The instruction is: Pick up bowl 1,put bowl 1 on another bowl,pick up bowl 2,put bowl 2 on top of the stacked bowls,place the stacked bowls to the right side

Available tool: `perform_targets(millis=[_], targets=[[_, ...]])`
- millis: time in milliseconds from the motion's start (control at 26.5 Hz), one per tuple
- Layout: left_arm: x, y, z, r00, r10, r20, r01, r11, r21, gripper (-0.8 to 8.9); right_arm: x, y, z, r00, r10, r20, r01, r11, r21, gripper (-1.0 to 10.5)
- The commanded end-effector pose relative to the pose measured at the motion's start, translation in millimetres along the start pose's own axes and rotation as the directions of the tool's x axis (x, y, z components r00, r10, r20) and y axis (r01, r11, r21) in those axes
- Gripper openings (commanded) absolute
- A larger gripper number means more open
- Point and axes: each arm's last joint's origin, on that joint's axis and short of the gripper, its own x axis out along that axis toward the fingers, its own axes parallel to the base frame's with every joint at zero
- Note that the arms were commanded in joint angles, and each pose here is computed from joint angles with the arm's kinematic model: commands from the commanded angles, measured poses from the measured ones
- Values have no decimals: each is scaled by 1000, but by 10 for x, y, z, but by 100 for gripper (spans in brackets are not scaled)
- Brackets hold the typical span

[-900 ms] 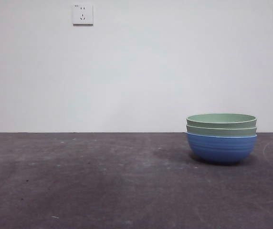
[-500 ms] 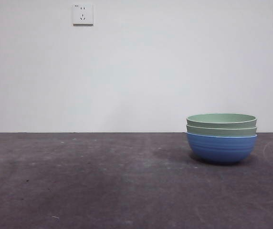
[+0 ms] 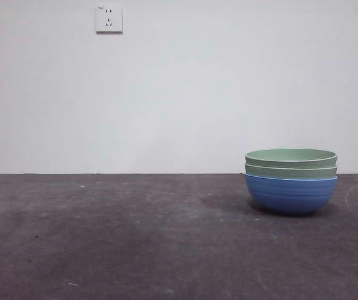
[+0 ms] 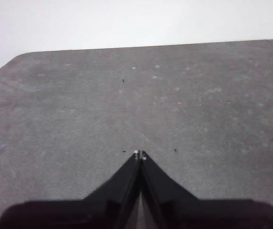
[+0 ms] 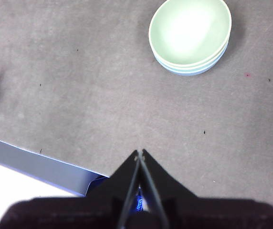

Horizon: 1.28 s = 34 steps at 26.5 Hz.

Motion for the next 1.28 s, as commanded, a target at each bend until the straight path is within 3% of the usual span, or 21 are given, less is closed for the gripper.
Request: perform_targets(millis=[38,944,1132,1283], targets=[[12,1,-43,1000,-4,-10,2,993,-116,-3,9,-4,-24,1000,-5,-20,4,1000,-3,4],[12,3,-43,1000,2,-9,-3,990,-142,-3,9,-4,-21,1000,-6,-16,5,1000,-23,4],[12,3,-42,1000,1,-9,-3,990,-142,-3,-161,-36,-12,982,-49,183,61,996,-59,4],[12,3,-42,1000,1,-9,-3,990,-142,-3,-289,-51,-119,906,-31,422,71,994,-79,4]])
